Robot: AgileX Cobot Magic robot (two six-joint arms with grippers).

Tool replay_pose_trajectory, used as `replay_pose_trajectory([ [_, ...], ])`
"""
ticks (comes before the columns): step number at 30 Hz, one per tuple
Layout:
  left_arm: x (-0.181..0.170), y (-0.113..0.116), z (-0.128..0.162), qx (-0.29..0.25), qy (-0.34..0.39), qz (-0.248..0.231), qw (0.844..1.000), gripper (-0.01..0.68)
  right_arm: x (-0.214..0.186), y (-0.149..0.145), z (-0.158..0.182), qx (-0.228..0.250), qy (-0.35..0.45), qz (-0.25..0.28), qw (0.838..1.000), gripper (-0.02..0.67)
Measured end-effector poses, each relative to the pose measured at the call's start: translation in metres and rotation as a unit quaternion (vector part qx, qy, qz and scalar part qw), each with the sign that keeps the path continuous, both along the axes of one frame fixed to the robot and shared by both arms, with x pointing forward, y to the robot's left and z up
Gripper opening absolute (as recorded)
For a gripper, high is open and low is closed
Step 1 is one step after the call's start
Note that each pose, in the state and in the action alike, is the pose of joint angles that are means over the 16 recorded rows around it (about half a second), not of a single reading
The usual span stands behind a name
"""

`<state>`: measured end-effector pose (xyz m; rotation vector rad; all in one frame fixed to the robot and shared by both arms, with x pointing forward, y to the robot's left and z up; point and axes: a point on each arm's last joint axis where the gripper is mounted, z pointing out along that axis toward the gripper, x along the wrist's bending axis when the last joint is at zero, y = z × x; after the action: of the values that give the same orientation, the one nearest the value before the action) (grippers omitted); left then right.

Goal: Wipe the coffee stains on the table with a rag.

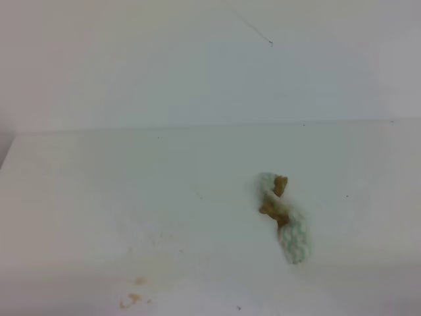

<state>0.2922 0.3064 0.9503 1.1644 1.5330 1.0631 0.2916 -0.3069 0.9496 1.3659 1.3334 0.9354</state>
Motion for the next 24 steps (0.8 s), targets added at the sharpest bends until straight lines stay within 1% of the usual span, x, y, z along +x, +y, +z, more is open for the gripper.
replay_pose_trajectory([
  [24,0.0,0.0,0.0,0.0,0.0,0.0,1.0,0.001,0.0002,0.0,-0.0002,0.0,0.002,0.0,1.0,0.011],
])
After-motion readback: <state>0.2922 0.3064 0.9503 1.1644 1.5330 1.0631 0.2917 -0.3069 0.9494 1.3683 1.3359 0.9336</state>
